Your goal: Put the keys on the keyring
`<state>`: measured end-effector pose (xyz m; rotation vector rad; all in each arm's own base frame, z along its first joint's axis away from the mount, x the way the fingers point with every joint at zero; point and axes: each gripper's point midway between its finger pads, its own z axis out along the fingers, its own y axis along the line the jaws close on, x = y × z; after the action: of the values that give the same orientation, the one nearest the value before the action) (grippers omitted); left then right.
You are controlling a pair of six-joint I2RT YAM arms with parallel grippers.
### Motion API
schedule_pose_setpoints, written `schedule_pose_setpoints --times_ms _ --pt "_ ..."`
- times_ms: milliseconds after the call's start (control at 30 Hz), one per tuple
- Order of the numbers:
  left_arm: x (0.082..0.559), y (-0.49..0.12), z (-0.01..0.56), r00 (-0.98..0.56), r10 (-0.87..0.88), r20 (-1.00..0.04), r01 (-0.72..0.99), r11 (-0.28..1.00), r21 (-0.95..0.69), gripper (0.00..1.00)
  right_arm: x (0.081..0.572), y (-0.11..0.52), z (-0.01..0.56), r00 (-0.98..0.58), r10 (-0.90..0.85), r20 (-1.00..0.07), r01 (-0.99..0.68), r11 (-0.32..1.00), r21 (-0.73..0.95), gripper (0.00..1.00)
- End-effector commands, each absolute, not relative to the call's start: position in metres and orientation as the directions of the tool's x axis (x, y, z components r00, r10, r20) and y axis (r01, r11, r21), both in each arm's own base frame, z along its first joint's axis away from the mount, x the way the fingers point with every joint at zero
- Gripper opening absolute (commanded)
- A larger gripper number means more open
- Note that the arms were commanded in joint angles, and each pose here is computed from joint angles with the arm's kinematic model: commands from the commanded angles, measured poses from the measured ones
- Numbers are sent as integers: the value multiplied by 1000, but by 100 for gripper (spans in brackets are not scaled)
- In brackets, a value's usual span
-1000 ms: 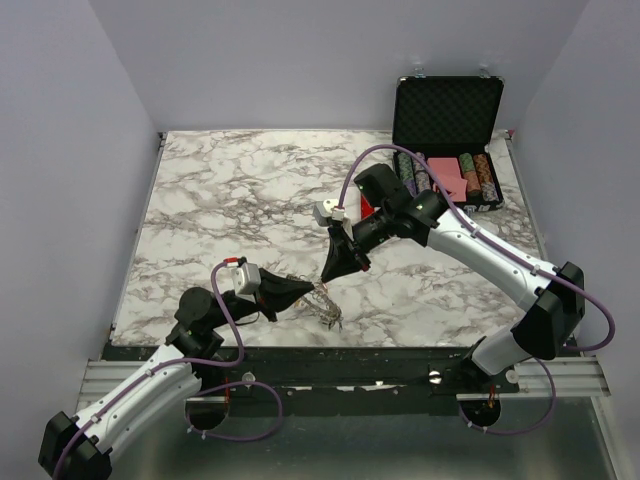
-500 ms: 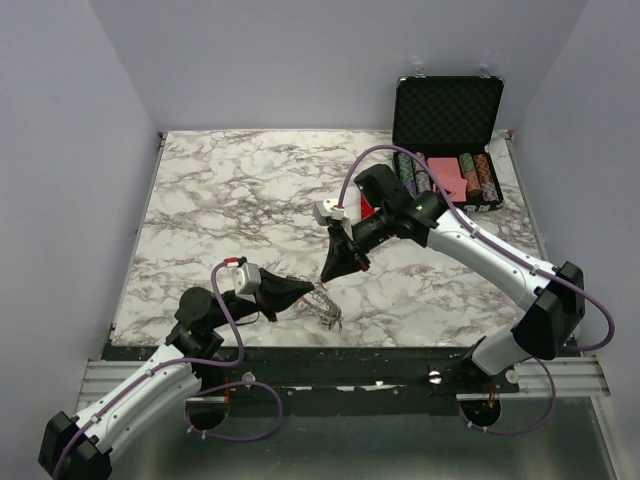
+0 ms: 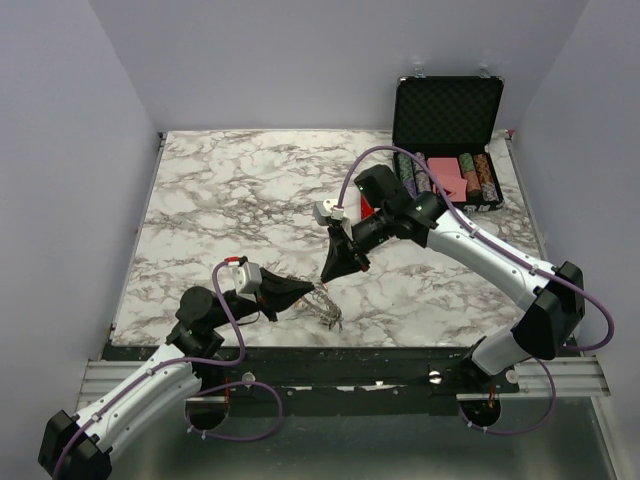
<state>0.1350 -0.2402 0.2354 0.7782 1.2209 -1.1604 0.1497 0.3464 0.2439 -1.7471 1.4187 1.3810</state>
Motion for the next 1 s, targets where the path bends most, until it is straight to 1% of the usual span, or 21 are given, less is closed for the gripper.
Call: schedule_pose_setpoints --times_ms 0,633,967 --pt "136 -236 258 8 -315 -949 953 290 -88 0 147 350 239 -64 -414 -908 -913 -344 221 0" --pt "142 -233 262 -2 -339 -941 939 323 -119 0 144 350 238 -70 -412 -909 -907 -353 230 0" --pt "141 -227 264 11 -385 -923 932 338 -131 0 144 351 239 -84 -406 -910 -905 -352 241 0"
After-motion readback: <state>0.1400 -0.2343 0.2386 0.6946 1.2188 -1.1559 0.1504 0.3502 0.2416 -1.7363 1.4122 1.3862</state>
